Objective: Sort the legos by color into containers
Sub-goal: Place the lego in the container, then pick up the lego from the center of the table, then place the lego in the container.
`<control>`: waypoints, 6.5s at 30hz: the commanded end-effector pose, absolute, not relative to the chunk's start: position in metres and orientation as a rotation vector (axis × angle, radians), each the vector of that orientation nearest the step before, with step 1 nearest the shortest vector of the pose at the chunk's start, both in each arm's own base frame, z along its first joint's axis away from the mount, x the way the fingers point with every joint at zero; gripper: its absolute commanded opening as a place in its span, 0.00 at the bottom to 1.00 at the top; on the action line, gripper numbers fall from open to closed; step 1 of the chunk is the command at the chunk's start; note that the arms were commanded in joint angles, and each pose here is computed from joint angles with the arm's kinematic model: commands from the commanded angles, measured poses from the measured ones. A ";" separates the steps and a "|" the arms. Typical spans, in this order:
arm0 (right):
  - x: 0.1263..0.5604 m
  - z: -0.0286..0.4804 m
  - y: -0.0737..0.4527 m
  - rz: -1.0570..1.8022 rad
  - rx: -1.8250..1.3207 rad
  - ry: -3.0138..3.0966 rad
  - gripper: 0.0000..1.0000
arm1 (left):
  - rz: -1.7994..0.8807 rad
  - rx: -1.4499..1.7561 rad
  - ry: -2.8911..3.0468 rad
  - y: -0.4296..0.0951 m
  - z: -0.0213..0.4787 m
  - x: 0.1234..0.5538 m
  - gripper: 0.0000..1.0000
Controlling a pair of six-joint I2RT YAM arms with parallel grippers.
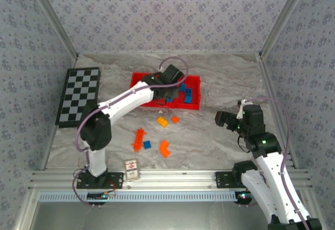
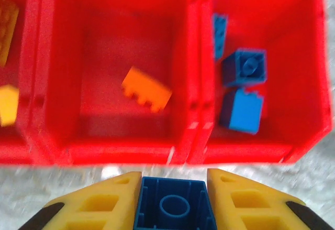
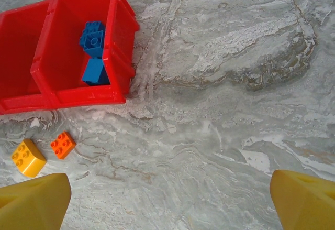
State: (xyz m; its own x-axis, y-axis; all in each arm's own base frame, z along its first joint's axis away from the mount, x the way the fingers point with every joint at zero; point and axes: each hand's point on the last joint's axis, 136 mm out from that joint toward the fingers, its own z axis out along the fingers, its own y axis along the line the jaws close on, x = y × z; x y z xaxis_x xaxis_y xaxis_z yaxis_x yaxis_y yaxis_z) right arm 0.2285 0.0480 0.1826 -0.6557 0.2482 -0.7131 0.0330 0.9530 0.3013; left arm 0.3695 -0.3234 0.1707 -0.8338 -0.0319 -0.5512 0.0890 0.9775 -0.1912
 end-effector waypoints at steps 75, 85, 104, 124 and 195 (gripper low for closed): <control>0.229 0.173 0.040 0.300 0.246 2.272 1.00 | -0.369 -0.275 2.413 -0.292 0.167 0.354 0.70; 0.229 0.175 0.042 0.314 0.241 2.270 1.00 | -0.252 -0.441 2.490 -0.257 0.132 0.314 0.83; 0.228 0.176 0.045 0.340 0.228 2.265 1.00 | 0.066 -0.761 2.544 -0.251 0.084 0.298 0.96; 0.227 0.178 0.048 0.362 0.220 2.253 1.00 | 0.007 -0.885 2.556 -0.280 0.039 0.287 0.70; 0.228 0.176 0.042 0.331 0.245 2.261 1.00 | -0.239 -0.189 2.590 -0.190 0.111 0.469 0.36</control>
State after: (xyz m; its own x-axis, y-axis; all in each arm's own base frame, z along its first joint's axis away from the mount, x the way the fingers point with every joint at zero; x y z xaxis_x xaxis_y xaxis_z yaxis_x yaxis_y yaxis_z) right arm 0.2269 0.0445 0.1761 -0.6532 0.2688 -0.7079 0.0506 0.9483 0.3133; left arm 0.4554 -0.1821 0.1026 -0.8619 -0.1784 -0.4747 -0.1142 0.9803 -0.1611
